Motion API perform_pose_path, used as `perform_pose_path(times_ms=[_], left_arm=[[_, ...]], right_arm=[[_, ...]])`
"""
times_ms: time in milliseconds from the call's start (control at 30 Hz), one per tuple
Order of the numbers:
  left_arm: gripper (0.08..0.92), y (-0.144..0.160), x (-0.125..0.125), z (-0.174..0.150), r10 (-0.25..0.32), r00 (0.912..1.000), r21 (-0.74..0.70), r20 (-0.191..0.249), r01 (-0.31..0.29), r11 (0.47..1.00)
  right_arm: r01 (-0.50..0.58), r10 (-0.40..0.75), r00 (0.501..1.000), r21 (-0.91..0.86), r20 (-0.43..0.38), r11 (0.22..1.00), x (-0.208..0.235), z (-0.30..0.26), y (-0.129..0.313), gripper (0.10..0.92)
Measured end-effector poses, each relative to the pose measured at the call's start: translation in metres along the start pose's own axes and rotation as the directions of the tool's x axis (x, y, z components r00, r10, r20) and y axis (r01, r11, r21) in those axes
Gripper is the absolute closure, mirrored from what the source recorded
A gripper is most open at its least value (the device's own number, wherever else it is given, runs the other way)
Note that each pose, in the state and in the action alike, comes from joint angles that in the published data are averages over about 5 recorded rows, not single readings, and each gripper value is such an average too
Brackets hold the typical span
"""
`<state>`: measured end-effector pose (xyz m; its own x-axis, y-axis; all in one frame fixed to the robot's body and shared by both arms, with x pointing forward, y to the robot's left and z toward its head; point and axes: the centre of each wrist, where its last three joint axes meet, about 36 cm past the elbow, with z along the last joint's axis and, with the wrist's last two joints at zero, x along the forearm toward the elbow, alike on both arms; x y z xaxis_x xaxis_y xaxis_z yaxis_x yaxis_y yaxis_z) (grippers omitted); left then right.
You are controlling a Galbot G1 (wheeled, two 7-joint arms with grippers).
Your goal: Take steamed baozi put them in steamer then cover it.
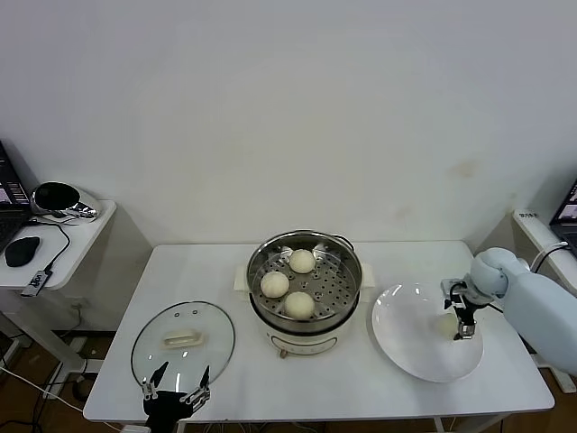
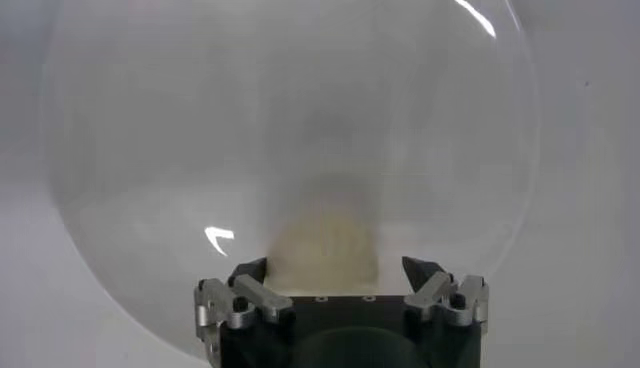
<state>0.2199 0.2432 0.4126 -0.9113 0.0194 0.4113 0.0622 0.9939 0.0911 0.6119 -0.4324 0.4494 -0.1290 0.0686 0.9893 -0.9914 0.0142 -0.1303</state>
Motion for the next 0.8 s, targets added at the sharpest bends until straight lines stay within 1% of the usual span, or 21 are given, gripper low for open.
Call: perform_pose_path(times_ms=[200,367,600,800], left_arm=[[0.177,0.0,0.0,0.0,0.001,1.0,0.0,-0.001,-0.001,1.0],[0.177,0.0,0.0,0.0,0.001,1.0,0.0,0.0,-0.001,1.0],[0.177,-0.001,-0.001,-0.001,0.004,1.0,0.001,0.004,-0.004,1.0],[0.177,0.0,-0.005,-0.002,0.003,0.9999,-0.005,0.013,-0.003,1.0]], right_arm=[[0.005,-0.005,1.0,-0.007,0.001,1.0,-0.001,0.002,0.001,0.353],[0.002,-0.002,1.0,-0.013,0.002,1.0,0.0,0.005,0.0,0.419],[-0.008,0.009,1.0,-0.025,0.009,1.0,0.015,0.008,-0.002,0.445],[-0.026,0.027,0.999,-0.017,0.031,1.0,0.05,0.003,-0.013,0.445]])
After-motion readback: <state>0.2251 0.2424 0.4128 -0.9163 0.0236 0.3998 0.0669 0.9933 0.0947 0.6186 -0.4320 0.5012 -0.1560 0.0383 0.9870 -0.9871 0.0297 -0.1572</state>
